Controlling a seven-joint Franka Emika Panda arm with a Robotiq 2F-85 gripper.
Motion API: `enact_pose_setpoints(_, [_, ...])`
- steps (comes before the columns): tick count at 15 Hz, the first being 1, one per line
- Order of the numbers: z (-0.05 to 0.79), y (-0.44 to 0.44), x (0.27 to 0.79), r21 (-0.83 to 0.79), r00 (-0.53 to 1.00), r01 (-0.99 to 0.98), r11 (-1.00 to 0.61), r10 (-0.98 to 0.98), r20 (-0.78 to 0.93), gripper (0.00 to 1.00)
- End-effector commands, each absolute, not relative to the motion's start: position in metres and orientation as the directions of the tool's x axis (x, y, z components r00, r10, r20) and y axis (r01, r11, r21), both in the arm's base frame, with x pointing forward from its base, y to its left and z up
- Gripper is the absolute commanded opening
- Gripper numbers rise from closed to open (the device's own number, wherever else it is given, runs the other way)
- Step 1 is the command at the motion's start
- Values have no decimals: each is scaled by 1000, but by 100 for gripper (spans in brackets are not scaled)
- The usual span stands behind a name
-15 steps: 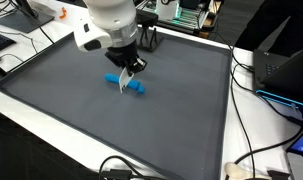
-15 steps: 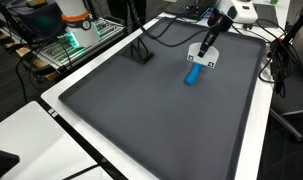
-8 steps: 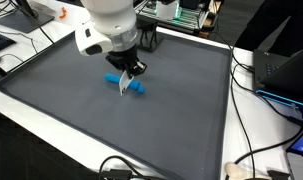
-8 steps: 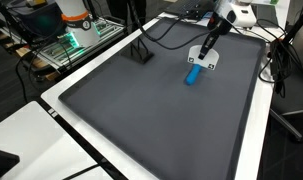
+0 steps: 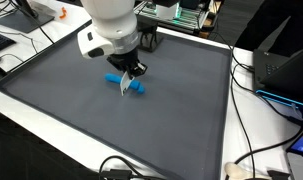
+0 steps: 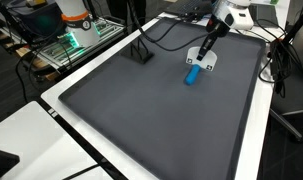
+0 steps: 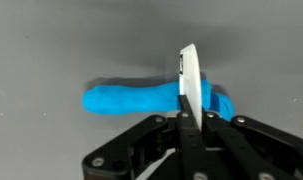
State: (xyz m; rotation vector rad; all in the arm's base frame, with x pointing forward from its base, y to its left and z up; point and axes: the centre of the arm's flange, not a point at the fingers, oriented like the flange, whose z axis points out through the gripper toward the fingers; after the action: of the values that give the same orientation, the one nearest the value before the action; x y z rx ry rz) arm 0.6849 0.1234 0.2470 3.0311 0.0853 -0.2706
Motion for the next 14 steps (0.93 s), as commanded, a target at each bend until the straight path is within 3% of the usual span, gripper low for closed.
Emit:
enact_pose_setpoints(1, [225, 120, 677, 85, 983, 57, -995, 41, -181, 1])
enact_pose_setpoints(14, [211, 115, 668, 86, 975, 57, -995, 37, -220, 1])
